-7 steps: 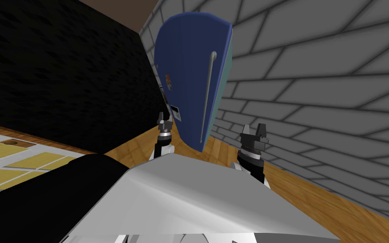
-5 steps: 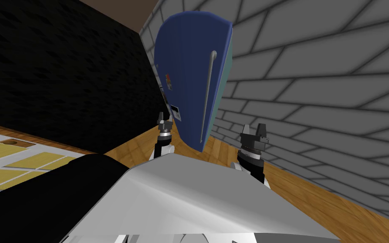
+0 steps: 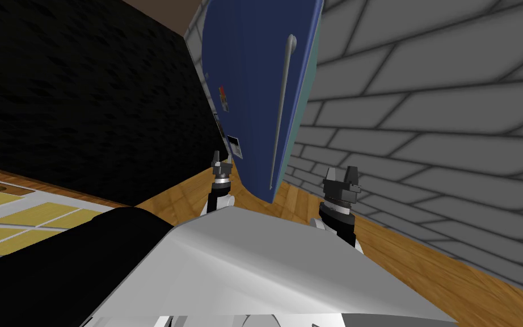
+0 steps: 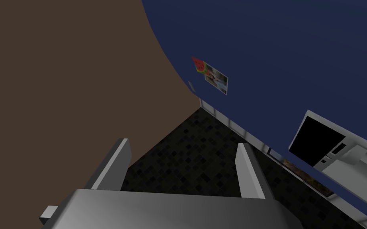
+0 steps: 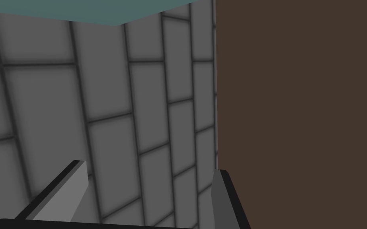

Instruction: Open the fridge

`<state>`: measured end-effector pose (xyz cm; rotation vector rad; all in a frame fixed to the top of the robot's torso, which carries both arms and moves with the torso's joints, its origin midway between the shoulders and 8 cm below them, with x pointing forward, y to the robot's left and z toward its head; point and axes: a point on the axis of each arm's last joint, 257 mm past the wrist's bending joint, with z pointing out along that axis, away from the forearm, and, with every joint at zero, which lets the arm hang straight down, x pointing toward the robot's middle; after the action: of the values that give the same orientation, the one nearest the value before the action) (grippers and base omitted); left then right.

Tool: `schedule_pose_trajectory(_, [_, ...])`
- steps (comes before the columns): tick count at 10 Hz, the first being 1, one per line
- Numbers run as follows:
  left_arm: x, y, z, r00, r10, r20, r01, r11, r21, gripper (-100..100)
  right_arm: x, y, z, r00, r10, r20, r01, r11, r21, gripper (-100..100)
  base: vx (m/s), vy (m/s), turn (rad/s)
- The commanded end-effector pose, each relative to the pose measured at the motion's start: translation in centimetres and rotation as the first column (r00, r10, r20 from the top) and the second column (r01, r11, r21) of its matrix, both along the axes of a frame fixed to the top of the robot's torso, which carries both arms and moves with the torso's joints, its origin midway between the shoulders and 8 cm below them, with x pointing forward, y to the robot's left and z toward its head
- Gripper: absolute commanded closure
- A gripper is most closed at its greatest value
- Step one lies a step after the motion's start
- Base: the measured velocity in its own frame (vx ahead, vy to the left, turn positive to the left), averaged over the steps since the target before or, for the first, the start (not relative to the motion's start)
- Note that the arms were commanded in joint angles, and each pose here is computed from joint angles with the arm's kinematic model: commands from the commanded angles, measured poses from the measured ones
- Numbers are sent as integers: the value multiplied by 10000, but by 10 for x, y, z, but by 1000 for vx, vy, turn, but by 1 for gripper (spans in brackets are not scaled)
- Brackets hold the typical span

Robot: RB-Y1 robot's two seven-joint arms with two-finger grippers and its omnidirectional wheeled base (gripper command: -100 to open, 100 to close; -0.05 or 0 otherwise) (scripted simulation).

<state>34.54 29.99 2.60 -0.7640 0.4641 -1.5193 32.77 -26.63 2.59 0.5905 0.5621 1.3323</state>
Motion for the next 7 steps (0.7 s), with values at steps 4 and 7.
schedule_pose_trajectory(4, [3, -2, -4, 9993, -250, -265, 258, 9991, 330, -100, 0, 0, 0, 10000, 0, -5, 0, 10000, 1, 0, 10, -17, 9])
schedule_pose_trajectory(7, [11, 2, -17, 9940, -579, -933, 621, 9972, 427, -100, 0, 0, 0, 10000, 0, -7, 0, 10000, 3, 0, 41, -98, 42])
